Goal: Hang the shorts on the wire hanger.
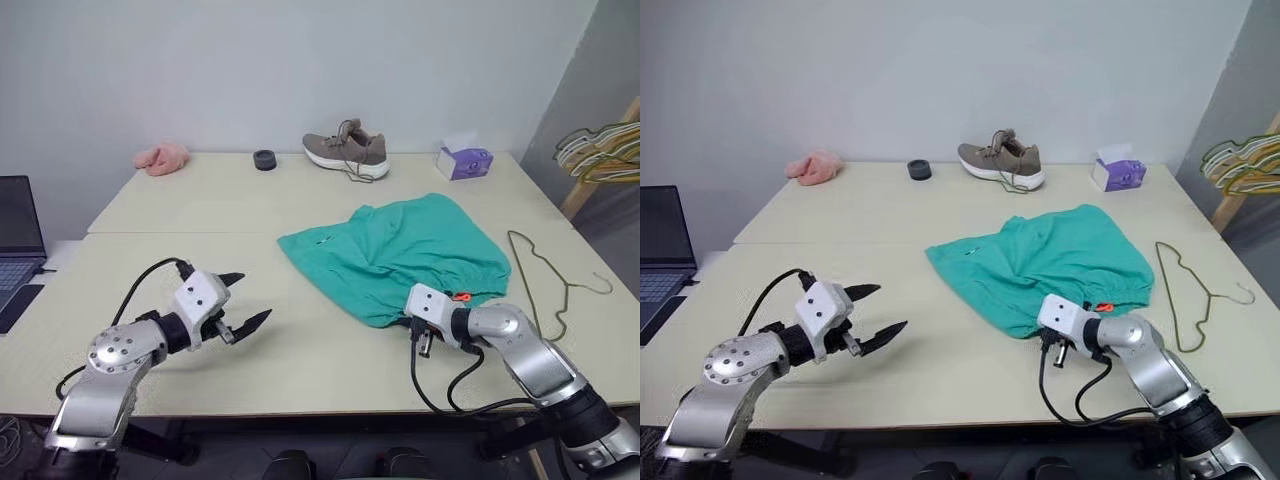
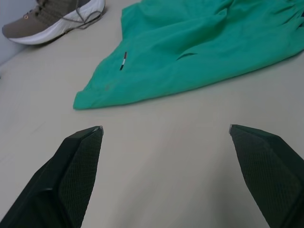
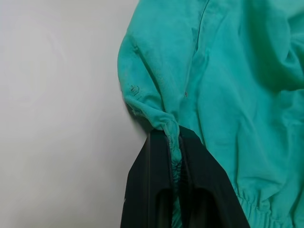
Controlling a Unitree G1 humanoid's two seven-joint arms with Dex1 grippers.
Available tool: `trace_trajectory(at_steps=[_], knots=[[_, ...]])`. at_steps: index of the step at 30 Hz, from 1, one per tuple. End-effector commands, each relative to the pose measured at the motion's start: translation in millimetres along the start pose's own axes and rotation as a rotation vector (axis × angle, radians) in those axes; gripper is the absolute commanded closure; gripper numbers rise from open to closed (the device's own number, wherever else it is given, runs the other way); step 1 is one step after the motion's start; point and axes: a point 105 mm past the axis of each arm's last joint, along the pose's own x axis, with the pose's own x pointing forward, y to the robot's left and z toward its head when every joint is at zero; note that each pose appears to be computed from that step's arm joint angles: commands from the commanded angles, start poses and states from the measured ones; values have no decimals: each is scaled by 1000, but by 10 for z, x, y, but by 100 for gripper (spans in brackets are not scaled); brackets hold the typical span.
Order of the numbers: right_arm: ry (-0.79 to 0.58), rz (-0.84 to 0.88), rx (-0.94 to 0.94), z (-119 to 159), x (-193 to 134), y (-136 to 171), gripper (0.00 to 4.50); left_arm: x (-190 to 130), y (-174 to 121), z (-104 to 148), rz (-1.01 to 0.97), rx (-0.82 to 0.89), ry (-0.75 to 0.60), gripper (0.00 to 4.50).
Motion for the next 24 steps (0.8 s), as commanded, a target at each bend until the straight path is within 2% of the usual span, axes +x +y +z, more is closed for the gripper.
trace_trajectory(at_steps=[1,6,13,20,23,24], knots=[[-85,2,-32,342,-199,-121,447,126,40,93,-21,116,-34,0],[-123,66,-27,579,-474,-151,447,370,144,132,-43,262,-48,0],[-131,106,-34,730,-693,-149,447,745,209,67,-60,373,-62,0],[-167,116,0,833,-781,-82,447,890,130,-279,-126,416,38,0],[-170,117,11,845,-807,-63,447,910,112,-353,-148,435,60,0],[-168,117,14,836,-817,-61,450,909,113,-372,-158,446,69,18]])
